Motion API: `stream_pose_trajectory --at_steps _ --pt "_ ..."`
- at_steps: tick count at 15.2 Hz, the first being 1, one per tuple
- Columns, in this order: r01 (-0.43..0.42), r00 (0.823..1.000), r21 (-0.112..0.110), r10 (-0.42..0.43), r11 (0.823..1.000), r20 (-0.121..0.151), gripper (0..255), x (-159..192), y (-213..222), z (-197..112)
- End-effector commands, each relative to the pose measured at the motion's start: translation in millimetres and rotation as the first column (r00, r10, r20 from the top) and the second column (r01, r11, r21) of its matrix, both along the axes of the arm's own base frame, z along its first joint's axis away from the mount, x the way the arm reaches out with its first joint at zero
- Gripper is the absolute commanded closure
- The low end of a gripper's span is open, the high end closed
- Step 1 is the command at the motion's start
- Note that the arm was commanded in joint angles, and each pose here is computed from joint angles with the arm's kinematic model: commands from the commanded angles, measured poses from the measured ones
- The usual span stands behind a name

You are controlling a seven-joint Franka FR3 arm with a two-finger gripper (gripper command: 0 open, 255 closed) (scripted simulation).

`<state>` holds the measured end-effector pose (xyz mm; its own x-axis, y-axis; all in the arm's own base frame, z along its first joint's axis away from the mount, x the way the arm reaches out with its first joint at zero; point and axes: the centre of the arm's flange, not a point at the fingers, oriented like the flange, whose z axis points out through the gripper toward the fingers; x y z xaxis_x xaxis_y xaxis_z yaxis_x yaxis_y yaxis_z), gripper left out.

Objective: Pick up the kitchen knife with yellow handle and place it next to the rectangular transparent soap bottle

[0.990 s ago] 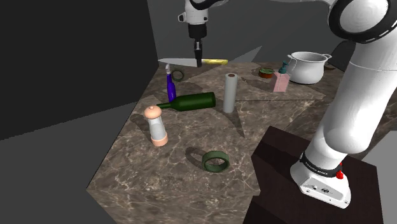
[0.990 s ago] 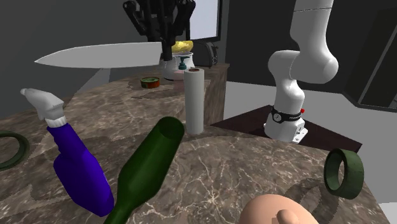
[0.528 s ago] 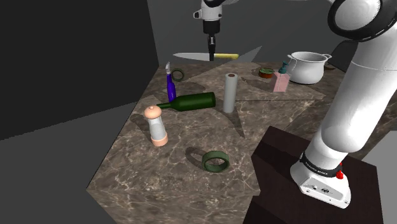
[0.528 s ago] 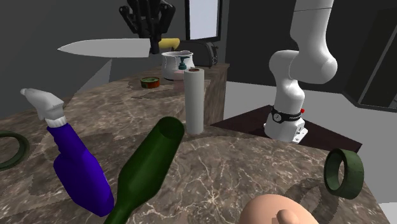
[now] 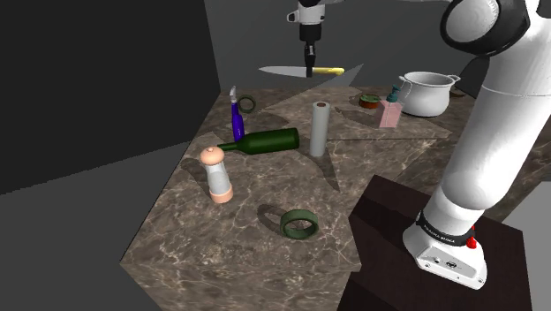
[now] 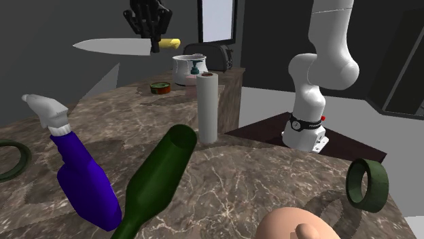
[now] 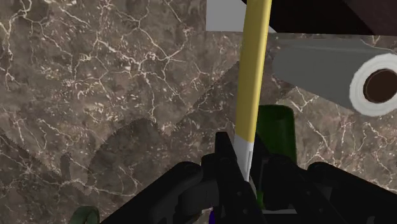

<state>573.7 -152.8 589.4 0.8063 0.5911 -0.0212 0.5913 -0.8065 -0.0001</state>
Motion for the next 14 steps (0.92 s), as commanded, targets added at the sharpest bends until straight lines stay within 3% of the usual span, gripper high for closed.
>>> stream_pose_trajectory --at_steps 1,14 --pt "-0.001 1.0 0.0 0.001 1.0 0.0 255 -4.5 -30.6 -1.9" --pt "-0.001 1.0 0.0 0.001 1.0 0.0 255 -17.2 -201.8 -1.7"
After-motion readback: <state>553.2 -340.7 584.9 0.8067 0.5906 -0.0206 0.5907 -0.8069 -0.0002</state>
